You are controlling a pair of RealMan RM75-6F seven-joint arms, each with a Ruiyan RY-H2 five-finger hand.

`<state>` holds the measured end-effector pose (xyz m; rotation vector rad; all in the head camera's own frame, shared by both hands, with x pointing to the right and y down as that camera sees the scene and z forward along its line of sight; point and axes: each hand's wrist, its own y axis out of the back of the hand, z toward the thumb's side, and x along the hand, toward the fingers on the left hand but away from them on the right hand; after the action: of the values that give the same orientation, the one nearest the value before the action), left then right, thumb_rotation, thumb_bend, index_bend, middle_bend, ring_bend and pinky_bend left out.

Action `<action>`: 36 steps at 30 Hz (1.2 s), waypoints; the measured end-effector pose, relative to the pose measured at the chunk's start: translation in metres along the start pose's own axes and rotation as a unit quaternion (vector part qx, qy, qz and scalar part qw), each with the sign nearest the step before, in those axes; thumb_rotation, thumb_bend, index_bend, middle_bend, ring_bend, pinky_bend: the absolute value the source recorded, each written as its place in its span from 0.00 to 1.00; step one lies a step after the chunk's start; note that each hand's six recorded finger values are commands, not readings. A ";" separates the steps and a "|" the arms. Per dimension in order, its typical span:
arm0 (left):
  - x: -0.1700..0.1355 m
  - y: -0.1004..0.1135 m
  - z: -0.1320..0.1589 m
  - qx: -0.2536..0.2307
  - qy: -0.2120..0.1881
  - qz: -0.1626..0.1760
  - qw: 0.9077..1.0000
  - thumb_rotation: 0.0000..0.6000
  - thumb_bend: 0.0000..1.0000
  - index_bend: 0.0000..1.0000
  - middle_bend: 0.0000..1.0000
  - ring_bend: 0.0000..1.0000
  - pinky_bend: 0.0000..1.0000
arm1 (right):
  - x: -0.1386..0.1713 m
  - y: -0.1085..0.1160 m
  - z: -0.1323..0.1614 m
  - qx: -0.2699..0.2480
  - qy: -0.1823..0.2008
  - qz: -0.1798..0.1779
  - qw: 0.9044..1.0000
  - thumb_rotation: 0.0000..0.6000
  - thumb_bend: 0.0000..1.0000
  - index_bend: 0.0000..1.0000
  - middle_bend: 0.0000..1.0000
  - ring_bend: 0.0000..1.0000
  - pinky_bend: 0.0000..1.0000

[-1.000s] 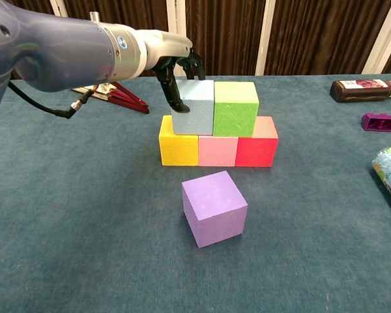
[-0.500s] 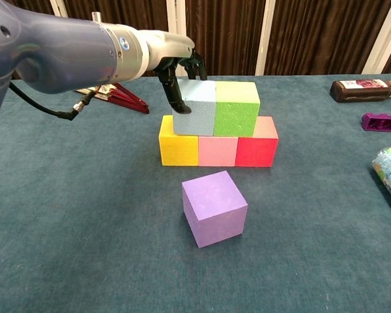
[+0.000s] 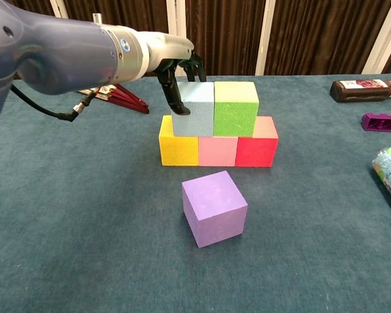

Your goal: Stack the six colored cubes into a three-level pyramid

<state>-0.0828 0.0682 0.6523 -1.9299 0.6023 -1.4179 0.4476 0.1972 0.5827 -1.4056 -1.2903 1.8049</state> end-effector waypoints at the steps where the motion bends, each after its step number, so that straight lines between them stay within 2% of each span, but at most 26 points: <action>1: 0.000 0.000 0.000 0.000 0.000 0.000 1.000 1.00 0.35 0.20 0.17 0.00 0.00 | 0.000 0.000 0.000 0.000 0.000 0.000 1.000 1.00 0.13 0.00 0.01 0.00 0.00; 23: -0.007 0.008 0.003 0.014 -0.008 0.001 1.000 1.00 0.36 0.16 0.13 0.00 0.00 | 0.000 0.000 0.000 0.004 -0.005 0.002 1.000 1.00 0.13 0.00 0.01 0.00 0.00; 31: -0.018 0.023 0.008 0.006 -0.017 0.014 1.000 1.00 0.35 0.15 0.11 0.00 0.00 | 0.000 0.000 -0.002 0.008 -0.007 0.003 1.000 1.00 0.13 0.00 0.01 0.00 0.00; 36: -0.035 0.044 0.010 -0.008 -0.033 0.031 0.999 1.00 0.36 0.16 0.11 0.00 0.00 | 0.000 0.000 -0.003 0.011 -0.006 0.005 1.000 1.00 0.13 0.00 0.01 0.00 0.00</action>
<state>-0.0832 0.0652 0.5947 -1.9450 0.6388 -1.3091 0.4501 0.1983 0.5824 -1.3942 -1.2677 1.8305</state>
